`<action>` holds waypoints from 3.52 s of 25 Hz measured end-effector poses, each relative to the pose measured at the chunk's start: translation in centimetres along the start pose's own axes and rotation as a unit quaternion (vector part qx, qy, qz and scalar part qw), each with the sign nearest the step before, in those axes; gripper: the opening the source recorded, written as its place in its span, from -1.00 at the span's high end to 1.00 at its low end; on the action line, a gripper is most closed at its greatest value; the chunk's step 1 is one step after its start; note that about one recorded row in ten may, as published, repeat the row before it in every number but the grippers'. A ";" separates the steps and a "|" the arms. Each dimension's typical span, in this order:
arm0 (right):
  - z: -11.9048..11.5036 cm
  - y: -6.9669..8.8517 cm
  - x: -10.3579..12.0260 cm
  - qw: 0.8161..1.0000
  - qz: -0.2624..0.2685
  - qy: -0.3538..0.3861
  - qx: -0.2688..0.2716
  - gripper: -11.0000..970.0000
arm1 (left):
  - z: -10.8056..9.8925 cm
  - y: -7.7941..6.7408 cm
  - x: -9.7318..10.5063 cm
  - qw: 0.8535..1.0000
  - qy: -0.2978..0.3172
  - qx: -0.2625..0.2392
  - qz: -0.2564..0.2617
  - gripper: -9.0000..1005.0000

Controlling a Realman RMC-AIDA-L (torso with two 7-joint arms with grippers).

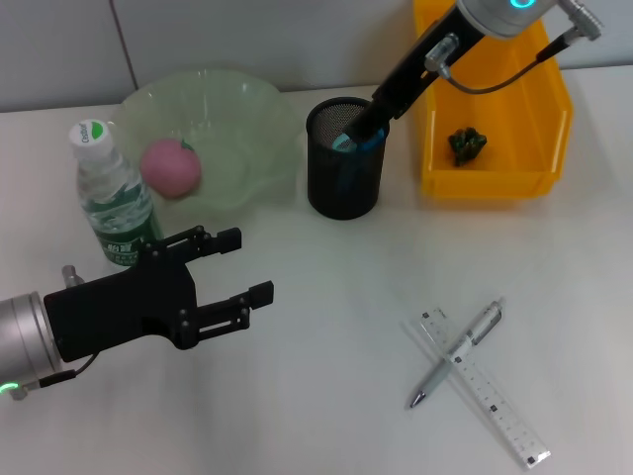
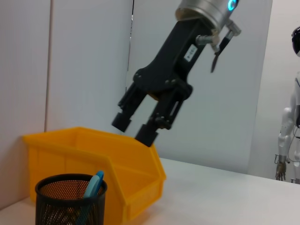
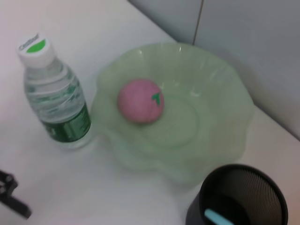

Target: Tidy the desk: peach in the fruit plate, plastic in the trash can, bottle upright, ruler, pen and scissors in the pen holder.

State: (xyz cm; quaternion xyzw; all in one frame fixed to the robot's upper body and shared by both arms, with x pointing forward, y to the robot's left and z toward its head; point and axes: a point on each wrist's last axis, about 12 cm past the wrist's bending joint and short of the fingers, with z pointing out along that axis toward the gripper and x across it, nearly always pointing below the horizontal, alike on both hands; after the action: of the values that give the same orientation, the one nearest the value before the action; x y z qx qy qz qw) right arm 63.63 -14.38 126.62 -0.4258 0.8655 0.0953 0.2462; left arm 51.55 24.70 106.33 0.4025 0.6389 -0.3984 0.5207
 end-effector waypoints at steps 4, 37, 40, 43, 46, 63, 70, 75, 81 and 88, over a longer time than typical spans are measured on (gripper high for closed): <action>-0.7 0.6 0.6 1.000 0.011 0.014 -0.006 -0.56 | 0.0 0.1 -0.1 1.000 0.000 0.000 0.002 -0.51; 4.8 1.5 7.8 0.958 0.197 0.197 -0.072 -0.55 | -0.3 -0.3 0.9 0.998 0.061 0.026 0.015 -0.51; 5.2 2.1 8.2 0.958 0.191 0.209 -0.047 -0.55 | -0.3 -0.3 1.0 0.997 0.066 0.025 0.016 -0.51; 5.3 2.5 8.2 0.958 0.189 0.213 -0.036 -0.55 | -0.4 -0.2 1.0 0.997 0.067 0.024 0.016 -0.51; 5.7 2.9 8.3 0.958 0.188 0.216 -0.027 -0.55 | -0.5 -0.2 1.0 0.997 0.068 0.024 0.016 -0.51; 7.7 3.5 9.3 0.953 0.206 0.217 -0.048 -0.55 | -0.8 -0.1 1.0 0.997 0.070 0.024 0.019 -0.51; 8.1 3.3 9.5 0.953 0.206 0.218 -0.041 -0.54 | -0.8 -0.1 0.9 0.997 0.069 0.023 0.021 -0.51; 8.3 3.4 9.5 0.955 0.199 0.218 -0.036 -0.52 | -0.8 -0.1 0.9 0.997 0.069 0.023 0.019 -0.51; 8.7 3.5 9.5 0.956 0.195 0.217 -0.035 -0.51 | -0.8 -0.2 1.0 0.997 0.070 0.024 0.019 -0.51; 8.9 3.5 9.5 0.957 0.194 0.212 -0.034 -0.48 | -0.8 -0.3 1.0 0.997 0.068 0.025 0.018 -0.51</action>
State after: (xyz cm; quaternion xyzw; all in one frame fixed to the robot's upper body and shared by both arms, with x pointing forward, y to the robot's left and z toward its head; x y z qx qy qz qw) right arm 59.06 -15.42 114.05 -0.2680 0.9600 0.0787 0.0194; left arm 50.87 25.46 105.47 0.4529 0.6554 -0.3768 0.4726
